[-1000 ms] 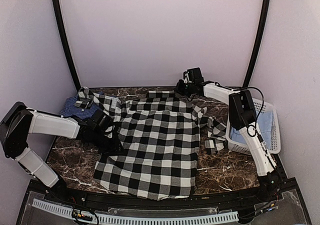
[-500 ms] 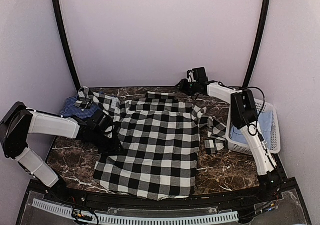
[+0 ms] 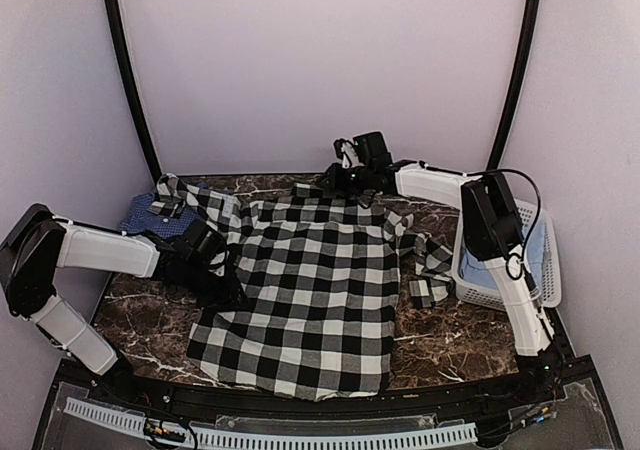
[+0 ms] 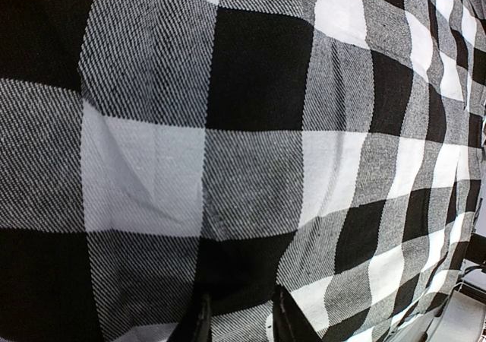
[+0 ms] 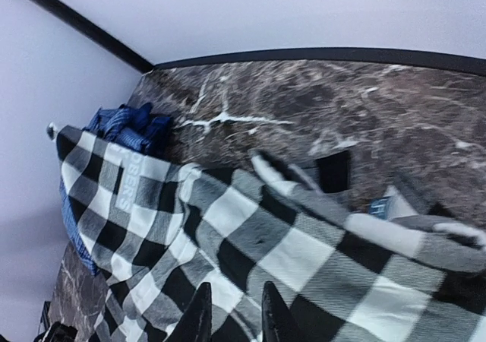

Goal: Fold and stack the long sleeve shirts
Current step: Adjust the corner of the shirt at the center of the board.

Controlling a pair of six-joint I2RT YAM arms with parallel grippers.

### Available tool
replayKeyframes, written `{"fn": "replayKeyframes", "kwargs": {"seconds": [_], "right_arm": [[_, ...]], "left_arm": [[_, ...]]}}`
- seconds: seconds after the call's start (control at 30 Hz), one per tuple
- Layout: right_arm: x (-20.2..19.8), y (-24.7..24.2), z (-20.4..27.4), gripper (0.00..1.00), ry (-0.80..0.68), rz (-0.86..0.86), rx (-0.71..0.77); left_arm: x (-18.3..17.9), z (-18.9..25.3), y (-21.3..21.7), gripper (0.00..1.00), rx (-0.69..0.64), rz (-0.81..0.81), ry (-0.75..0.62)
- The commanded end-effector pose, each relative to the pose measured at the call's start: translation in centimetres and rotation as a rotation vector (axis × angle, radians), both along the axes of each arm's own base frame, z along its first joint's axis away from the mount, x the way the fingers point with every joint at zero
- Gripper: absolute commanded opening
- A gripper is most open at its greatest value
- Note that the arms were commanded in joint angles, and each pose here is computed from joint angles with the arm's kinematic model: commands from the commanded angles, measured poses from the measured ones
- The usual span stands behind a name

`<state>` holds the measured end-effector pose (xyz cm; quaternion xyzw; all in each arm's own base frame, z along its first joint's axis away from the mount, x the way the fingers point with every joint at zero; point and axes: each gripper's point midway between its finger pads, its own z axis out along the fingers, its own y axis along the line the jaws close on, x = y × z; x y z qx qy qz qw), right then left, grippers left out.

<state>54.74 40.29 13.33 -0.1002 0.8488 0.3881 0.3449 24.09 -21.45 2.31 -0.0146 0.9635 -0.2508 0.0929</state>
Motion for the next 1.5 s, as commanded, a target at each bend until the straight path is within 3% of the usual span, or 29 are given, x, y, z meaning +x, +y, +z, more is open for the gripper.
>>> {"fn": "replayKeyframes", "kwargs": {"seconds": [0.0, 0.23, 0.7, 0.87, 1.07, 1.3, 1.47], "right_arm": [[-0.5, 2.3, -1.3, 0.18, 0.008, 0.081, 0.028], [1.3, 3.0, -5.4, 0.15, 0.086, 0.082, 0.071], [8.5, -2.7, -8.9, 0.17, 0.223, -0.187, 0.350], [8.9, -2.5, -7.0, 0.22, 0.206, -0.163, 0.387], [8.0, -2.7, -1.4, 0.30, 0.129, -0.108, 0.333], [4.5, -3.6, 5.7, 0.38, 0.034, -0.067, 0.221], [0.6, -5.2, 6.4, 0.42, 0.037, -0.105, 0.122]], "left_arm": [[-1.2, -0.8, 1.1, 0.27, 0.050, 0.010, 0.039], [-1.4, -1.1, 1.3, 0.27, 0.059, 0.012, 0.047], [-1.5, -1.4, 1.4, 0.27, 0.061, 0.018, 0.055], [-1.6, -1.6, 1.5, 0.27, 0.062, 0.016, 0.059], [-1.2, -1.0, 1.0, 0.27, 0.044, 0.006, 0.046], [0.1, 0.7, 0.0, 0.28, 0.017, -0.011, 0.003], [1.8, 3.0, -0.8, 0.29, 0.007, -0.024, -0.055]]}}
